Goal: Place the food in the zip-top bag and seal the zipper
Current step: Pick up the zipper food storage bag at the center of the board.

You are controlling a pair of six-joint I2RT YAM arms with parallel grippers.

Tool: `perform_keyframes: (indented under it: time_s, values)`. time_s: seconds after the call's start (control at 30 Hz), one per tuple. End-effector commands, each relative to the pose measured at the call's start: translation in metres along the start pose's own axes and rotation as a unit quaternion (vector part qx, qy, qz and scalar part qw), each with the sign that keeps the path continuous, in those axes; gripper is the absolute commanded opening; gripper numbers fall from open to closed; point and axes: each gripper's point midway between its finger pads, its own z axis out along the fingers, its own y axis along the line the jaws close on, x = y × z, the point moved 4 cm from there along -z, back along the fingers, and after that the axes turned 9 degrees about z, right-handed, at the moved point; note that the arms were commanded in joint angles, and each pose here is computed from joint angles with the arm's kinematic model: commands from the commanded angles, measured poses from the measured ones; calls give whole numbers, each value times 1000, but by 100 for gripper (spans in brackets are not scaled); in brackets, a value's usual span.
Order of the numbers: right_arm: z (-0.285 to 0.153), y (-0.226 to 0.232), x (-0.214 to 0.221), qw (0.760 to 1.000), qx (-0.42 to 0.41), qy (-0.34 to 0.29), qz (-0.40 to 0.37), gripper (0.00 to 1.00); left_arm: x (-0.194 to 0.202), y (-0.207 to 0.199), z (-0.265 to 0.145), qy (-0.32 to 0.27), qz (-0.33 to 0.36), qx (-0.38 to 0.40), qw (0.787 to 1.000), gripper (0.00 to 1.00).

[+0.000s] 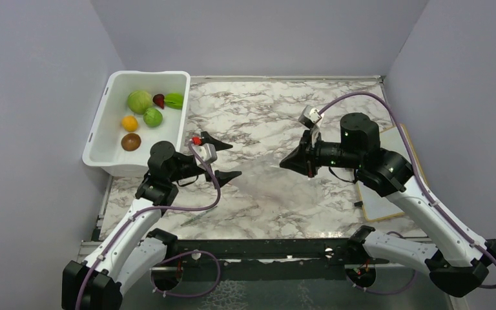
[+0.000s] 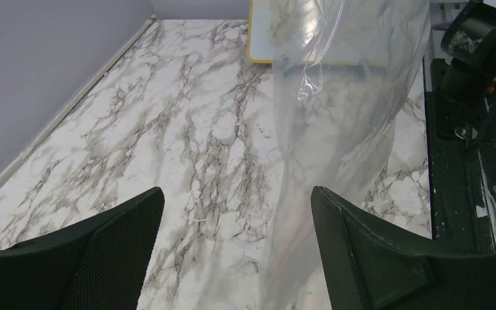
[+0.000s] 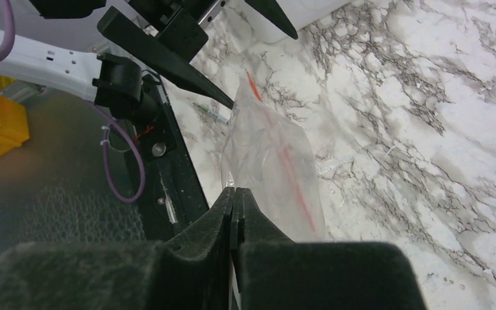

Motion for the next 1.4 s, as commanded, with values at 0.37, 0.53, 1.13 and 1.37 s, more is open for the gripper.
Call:
perform_keyframes:
  time_s: [0.37,0.53,1.13,1.37]
  values:
    - [1,8,-12,999,-31,-13,-36,1,2,-28,7,-14,8,114,993,48]
    - [-1,16,-21,997,-54,-37,-43,1,4,-33,9,-15,-5,131,991,47]
    - [-15,-11,-34,988,68,-137,-35,42,-28,-12,11,-14,-68,59,996,0]
    - [-23,-11,-40,981,81,-173,-31,48,-42,10,19,-9,-181,-10,983,0]
